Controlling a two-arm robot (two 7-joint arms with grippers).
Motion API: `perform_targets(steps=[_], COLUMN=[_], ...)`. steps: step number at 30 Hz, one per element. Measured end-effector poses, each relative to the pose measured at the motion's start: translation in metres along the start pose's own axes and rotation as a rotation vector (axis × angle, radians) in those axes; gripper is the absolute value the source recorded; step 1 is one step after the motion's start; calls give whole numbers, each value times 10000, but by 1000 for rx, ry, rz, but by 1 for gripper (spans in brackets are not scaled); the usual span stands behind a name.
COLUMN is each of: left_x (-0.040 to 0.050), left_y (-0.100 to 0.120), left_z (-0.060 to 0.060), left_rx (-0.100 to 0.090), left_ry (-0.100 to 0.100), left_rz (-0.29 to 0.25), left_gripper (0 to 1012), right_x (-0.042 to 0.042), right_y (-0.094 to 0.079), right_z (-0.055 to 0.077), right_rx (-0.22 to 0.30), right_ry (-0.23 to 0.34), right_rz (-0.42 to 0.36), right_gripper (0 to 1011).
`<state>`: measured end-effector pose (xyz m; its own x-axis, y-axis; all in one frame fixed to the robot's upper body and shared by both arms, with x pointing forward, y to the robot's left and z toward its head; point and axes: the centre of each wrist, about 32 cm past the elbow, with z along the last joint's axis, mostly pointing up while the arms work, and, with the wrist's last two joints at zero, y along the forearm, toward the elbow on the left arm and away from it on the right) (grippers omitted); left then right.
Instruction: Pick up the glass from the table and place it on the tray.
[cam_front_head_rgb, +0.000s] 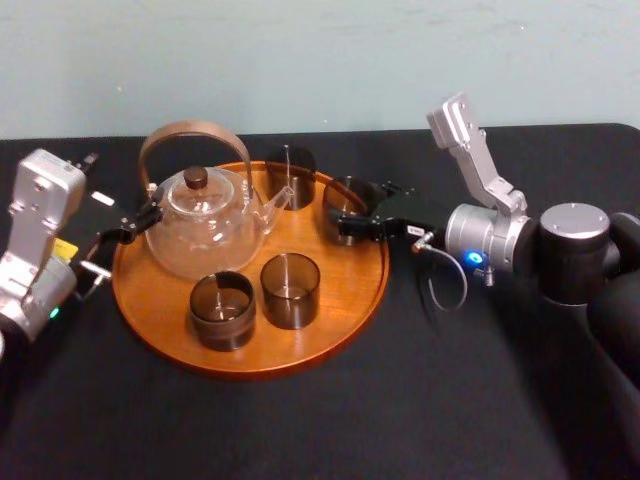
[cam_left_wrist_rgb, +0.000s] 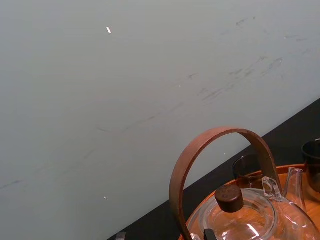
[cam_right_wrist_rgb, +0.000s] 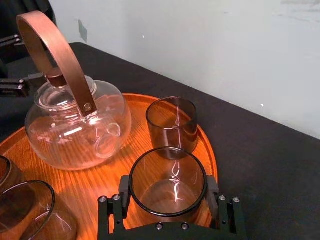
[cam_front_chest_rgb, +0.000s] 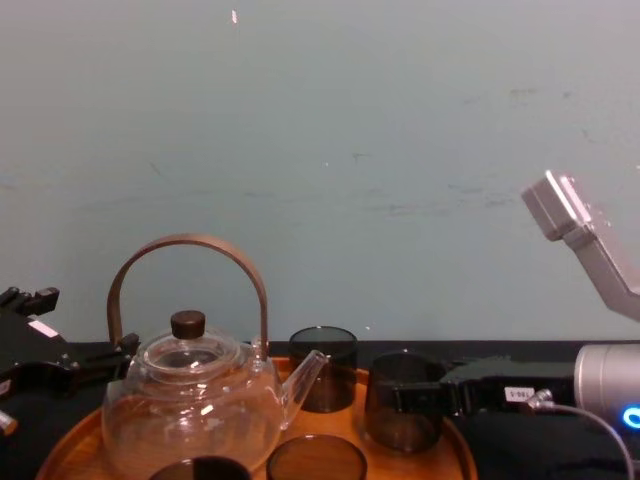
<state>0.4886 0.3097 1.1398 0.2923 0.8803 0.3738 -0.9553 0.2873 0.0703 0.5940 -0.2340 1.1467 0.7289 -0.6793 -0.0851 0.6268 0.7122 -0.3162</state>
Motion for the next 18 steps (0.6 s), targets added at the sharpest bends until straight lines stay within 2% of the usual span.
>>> perform_targets(steps=[18], left_x=[0], left_y=[0], left_z=[0], left_rx=[0], left_ry=[0], left_rz=[0], left_gripper=[1010], right_x=[-28], right_y=[65], right_z=[-37], right_rx=[-14], right_ry=[-14], right_rz=[14], right_gripper=[905])
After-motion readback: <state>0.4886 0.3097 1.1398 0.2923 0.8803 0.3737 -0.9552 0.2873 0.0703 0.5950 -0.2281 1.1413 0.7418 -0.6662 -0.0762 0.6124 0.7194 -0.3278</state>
